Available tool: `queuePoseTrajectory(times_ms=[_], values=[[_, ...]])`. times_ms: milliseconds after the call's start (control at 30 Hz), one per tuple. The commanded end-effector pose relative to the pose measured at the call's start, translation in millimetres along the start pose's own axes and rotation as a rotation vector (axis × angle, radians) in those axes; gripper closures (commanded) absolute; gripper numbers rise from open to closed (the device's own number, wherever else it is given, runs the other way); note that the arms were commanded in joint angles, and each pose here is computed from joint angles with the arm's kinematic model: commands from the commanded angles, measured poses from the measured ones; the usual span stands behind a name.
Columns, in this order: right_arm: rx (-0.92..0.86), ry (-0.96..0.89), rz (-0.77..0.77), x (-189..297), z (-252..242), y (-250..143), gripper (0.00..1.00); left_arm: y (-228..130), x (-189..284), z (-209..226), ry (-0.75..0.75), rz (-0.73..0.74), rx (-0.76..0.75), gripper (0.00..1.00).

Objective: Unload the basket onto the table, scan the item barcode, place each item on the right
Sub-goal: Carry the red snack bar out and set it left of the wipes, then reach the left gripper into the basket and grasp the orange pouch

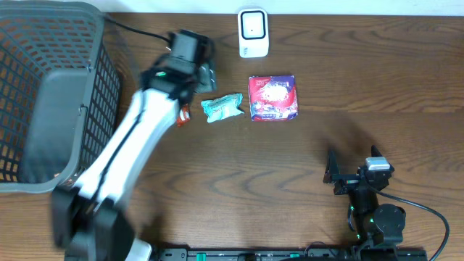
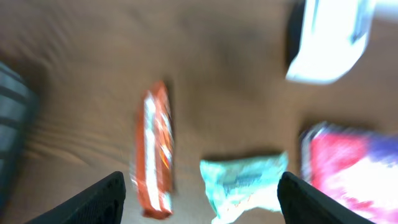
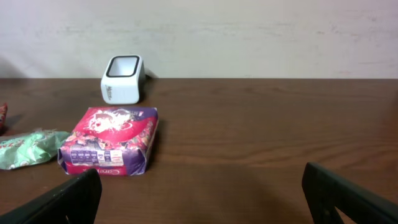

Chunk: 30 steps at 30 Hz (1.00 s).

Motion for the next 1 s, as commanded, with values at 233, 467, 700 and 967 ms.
queuePoseTrajectory(times_ms=[233,467,700,967], values=[[0.015,-0.006,0.004,0,-1,-1,0.01,68,170,178,0.230,-0.414,0.336,0.22],[0.015,-0.006,0.004,0,-1,-1,0.01,12,175,280,0.553,-0.269,0.610,0.14],[0.015,-0.006,0.004,0,-1,-1,0.01,-55,149,351,0.811,-0.066,0.924,0.08],[0.015,-0.006,0.004,0,-1,-1,0.01,-118,69,330,0.646,0.382,1.023,0.07]])
Point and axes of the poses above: each gripper's point midway between its finger pads, its own x axis back along the fingers, its own z axis along the line the jaws close on, y = z × x, the point moved 1 cm from there along x, back along the fingers, and after that the axes turned 3 degrees about -x, right-handed, at the moved point
